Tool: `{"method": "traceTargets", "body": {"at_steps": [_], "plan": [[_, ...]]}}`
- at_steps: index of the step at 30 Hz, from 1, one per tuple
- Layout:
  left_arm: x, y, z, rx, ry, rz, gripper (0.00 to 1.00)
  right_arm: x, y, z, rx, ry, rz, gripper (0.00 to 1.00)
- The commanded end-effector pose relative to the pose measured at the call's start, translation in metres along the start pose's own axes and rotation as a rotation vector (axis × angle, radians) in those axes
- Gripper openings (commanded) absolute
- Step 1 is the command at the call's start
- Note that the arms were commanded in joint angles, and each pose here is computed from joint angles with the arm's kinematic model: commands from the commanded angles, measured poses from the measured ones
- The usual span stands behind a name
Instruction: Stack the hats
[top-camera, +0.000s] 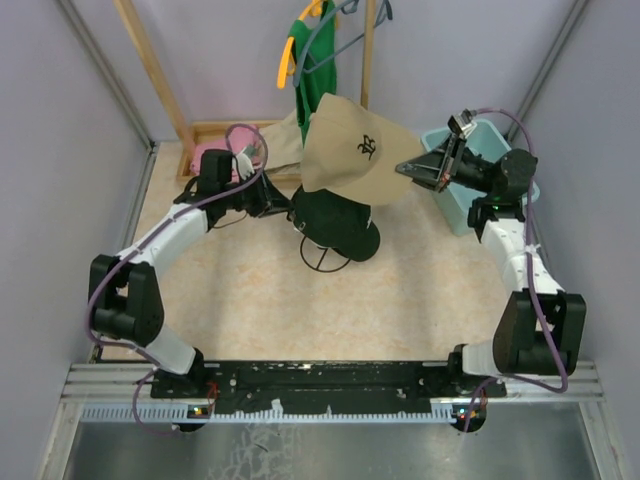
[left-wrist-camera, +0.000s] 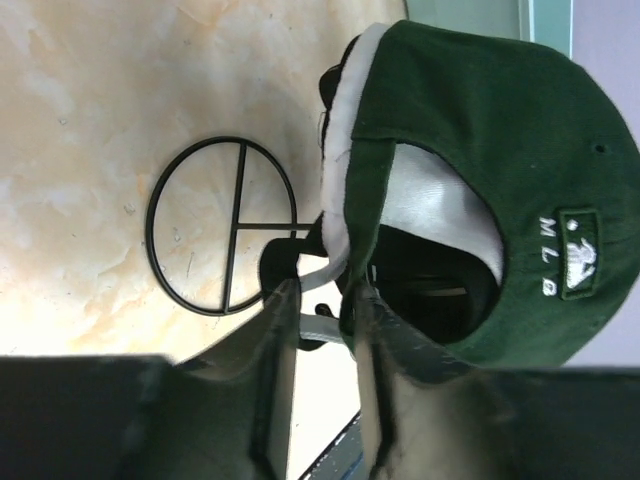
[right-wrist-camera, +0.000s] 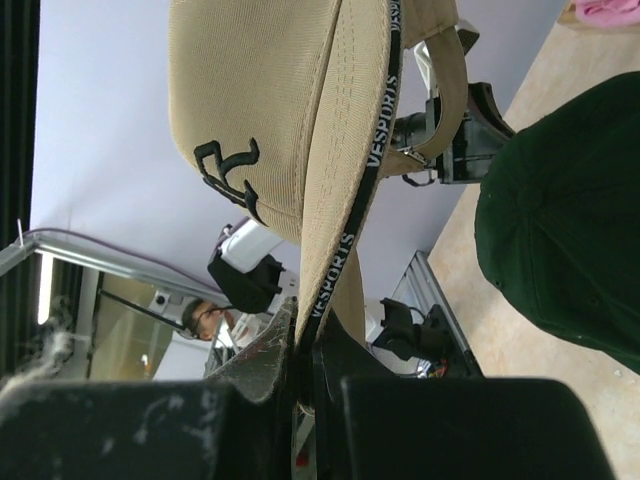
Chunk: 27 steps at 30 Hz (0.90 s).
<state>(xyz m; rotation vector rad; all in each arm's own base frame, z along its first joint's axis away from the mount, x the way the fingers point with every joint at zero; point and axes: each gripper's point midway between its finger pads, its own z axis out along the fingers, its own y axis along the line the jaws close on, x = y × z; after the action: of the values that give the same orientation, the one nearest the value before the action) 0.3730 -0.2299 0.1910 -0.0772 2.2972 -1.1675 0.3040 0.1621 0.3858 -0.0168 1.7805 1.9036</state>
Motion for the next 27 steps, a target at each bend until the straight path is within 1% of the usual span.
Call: {"method": "traceTargets", "body": {"at_steps": [1,5,10,13,14,18,21,27], "plan": [[-0.003,0.002,0.007,-0.005,0.007,0.043,0.25,0.008,0.006,0.007,-0.034,0.049,-0.025,0.0],[0.0,0.007,0.013,-0.004,0.032,0.061,0.2,0.012,-0.005,0.014,-0.041,0.082,0.025,0.0],[0.004,0.015,0.02,0.018,0.062,0.068,0.2,0.019,-0.013,0.023,-0.127,0.121,0.12,0.0],[0.006,0.021,0.025,0.034,0.072,0.058,0.19,0.024,-0.023,0.028,-0.171,0.138,0.186,0.0],[0.008,0.023,0.026,0.037,0.078,0.051,0.18,0.021,-0.038,0.031,-0.17,0.139,0.229,0.0],[0.011,0.027,0.029,0.046,0.086,0.041,0.17,0.024,-0.048,0.044,-0.216,0.165,0.29,0.0],[0.011,0.028,0.032,0.057,0.089,0.037,0.15,0.025,-0.056,0.054,-0.206,0.183,0.313,0.0],[0.008,0.03,0.037,0.062,0.09,0.035,0.12,0.031,-0.079,0.052,-0.123,0.197,0.372,0.0]]}}
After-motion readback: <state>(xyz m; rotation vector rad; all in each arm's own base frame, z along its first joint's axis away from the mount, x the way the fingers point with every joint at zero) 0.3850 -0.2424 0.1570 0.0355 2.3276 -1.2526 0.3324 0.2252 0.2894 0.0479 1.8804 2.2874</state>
